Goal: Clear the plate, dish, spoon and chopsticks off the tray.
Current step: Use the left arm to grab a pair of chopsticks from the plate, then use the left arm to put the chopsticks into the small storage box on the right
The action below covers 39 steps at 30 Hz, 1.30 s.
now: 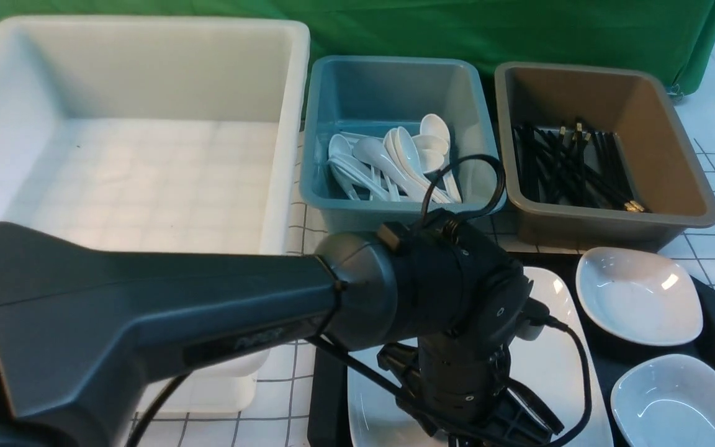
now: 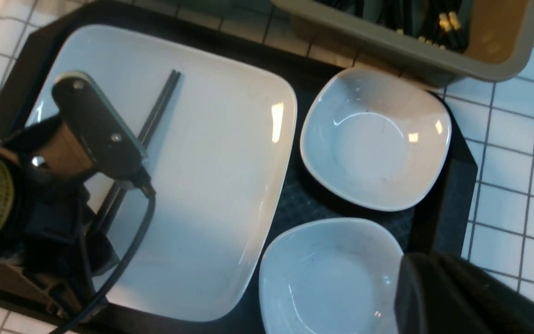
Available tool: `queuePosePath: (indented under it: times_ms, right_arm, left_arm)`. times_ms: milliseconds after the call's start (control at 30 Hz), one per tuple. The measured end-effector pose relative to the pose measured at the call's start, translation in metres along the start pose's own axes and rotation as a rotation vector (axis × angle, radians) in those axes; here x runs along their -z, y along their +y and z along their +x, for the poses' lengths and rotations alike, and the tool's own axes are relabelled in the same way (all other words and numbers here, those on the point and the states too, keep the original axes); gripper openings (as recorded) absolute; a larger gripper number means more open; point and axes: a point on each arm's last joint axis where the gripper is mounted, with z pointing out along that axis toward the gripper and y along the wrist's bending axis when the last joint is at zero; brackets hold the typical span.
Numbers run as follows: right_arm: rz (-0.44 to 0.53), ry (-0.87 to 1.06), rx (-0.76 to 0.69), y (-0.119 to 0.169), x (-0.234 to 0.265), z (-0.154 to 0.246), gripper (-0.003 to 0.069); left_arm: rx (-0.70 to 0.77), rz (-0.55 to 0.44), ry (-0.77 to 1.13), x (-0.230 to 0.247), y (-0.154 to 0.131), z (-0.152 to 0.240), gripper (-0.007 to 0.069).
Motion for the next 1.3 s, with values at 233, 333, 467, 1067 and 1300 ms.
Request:
queuePosePath:
  times_ms: [233, 333, 467, 1067, 1300]
  right_arm:
    - [-0.001, 0.007, 0.000, 0.000, 0.001, 0.001, 0.0019]
    - [-0.002, 0.012, 0.000, 0.000, 0.001, 0.002, 0.0019]
    - [-0.003, 0.017, 0.000, 0.000, 0.001, 0.002, 0.0023]
    - [0.003, -0.238, -0.038, 0.004, 0.031, -0.001, 0.0017]
    - [0.023, -0.451, -0.098, 0.004, 0.041, 0.002, 0.0004]
  left_arm:
    - [-0.009, -0.010, 0.029, -0.004, 0.001, 0.002, 0.0080]
    - [-0.017, -0.015, 0.046, -0.002, 0.001, 0.003, 0.0081]
    - [-0.059, -0.016, 0.063, 0.012, -0.002, -0.003, 0.0081]
    - [-0.089, 0.215, -1.030, 0.171, -0.011, -0.130, 0.0081]
    - [0.000, 0.230, -1.125, 0.120, 0.016, -0.164, 0.0081]
